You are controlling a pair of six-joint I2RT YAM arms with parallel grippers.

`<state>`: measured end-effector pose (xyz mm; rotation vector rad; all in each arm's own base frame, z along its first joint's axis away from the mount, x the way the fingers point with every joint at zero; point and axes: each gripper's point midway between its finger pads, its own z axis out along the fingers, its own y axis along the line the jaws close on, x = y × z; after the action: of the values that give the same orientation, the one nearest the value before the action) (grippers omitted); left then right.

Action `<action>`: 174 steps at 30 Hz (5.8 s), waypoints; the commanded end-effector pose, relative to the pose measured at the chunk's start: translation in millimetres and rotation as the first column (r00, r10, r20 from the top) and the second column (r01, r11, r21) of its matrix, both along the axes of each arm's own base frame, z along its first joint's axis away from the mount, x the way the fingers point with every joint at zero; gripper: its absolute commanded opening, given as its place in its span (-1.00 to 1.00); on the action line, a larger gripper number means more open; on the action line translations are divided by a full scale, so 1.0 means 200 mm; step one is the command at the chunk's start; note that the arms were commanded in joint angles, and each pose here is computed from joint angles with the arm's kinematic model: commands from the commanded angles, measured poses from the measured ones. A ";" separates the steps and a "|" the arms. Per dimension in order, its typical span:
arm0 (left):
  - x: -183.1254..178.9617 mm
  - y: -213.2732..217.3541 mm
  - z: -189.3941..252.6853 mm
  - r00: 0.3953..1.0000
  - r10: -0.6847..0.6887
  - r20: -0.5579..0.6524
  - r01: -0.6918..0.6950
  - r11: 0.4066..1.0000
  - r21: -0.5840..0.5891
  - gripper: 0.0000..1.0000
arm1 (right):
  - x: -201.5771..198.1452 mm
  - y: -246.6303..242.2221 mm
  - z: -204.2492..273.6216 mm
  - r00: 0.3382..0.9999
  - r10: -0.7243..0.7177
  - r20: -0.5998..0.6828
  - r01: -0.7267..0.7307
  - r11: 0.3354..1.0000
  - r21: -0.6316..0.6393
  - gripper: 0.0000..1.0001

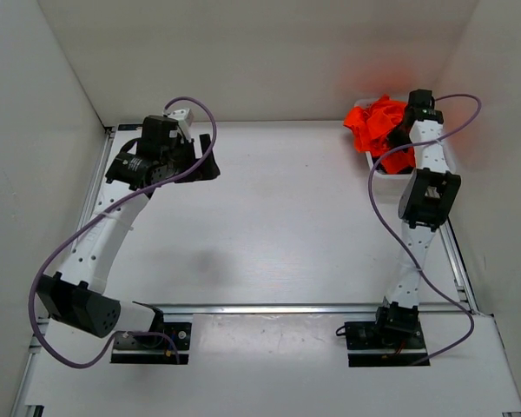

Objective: Fold and stack the shorts
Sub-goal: Grab the shorts from the pile, then move the shorts to the center of the board, then flatten the shorts out

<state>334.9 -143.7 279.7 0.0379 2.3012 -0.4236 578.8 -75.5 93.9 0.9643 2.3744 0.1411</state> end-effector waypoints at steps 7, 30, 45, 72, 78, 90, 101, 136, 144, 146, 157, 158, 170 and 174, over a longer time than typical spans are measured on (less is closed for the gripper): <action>0.02 -0.04 -0.08 0.998 -0.034 -0.051 0.034 0.999 0.002 1.00 | -0.12 0.21 1.26 0.860 0.146 0.489 -0.026 0.970 -0.244 -0.99; -0.15 0.30 0.06 0.987 0.141 -0.081 -0.149 0.983 -0.106 1.00 | -1.13 1.31 1.13 0.622 0.666 0.412 -0.683 0.719 -0.132 0.07; -0.47 -0.06 -0.69 0.866 -0.044 -0.499 -0.028 0.990 -0.136 0.16 | -1.62 1.32 0.37 0.756 0.647 0.105 -0.654 0.753 0.068 -0.25; -0.36 -0.24 -0.92 0.833 0.018 -0.554 0.100 0.978 0.182 -0.80 | -1.20 1.42 -0.23 0.716 0.682 -0.145 -0.684 0.728 0.049 -0.81; -0.22 -0.24 -0.67 0.876 0.017 -0.481 0.081 0.980 0.182 -0.80 | -1.09 1.39 -0.01 0.739 0.666 -0.105 -0.673 0.738 -0.050 -1.00; -0.26 -0.30 -0.64 0.869 -0.058 -0.492 0.152 0.976 0.154 -0.80 | -0.91 1.30 0.53 0.749 0.661 0.038 -0.642 0.739 -0.202 -1.00; -0.40 -0.35 -0.89 0.806 -0.101 -0.583 0.216 0.968 0.131 -0.80 | -1.19 1.14 0.27 0.791 0.610 -0.046 -0.608 0.777 -0.163 -1.00; -0.10 0.35 -0.08 0.940 0.296 -0.168 -0.318 0.940 -0.127 -0.73 | -1.59 1.01 1.00 0.633 0.616 0.469 -0.539 0.785 -0.304 -0.87; -0.45 0.31 -0.60 0.846 0.312 -0.433 -0.393 0.913 -0.111 0.76 | -1.96 0.83 0.44 0.840 0.438 0.321 -0.428 0.898 -0.106 0.69; -0.46 0.33 -0.60 0.827 0.348 -0.442 -0.427 0.899 -0.091 0.59 | -1.94 0.84 0.49 0.841 0.439 0.315 -0.428 0.897 -0.107 0.69; -0.51 0.37 -0.98 0.667 0.422 -0.614 -0.502 0.864 0.048 0.86 | -2.07 1.34 0.11 0.926 0.366 0.090 -0.357 0.777 0.519 0.64; -0.50 0.36 -1.01 0.662 0.415 -0.624 -0.499 0.865 0.046 0.86 | -2.07 1.34 0.10 0.936 0.339 0.089 -0.332 0.773 0.540 0.64; -0.22 0.38 -1.12 0.638 0.451 -0.624 -0.493 0.862 0.120 0.60 | -2.19 1.33 -0.14 0.993 0.091 -0.075 0.001 0.628 0.778 0.39; -0.19 0.39 -1.16 0.633 0.451 -0.629 -0.475 0.868 0.144 0.48 | -2.18 1.31 -0.19 0.995 0.045 -0.089 0.042 0.619 0.784 0.29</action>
<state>281.8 -69.3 43.8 -0.8801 2.8742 -0.2293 132.5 179.0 43.6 1.3011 2.4801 1.1483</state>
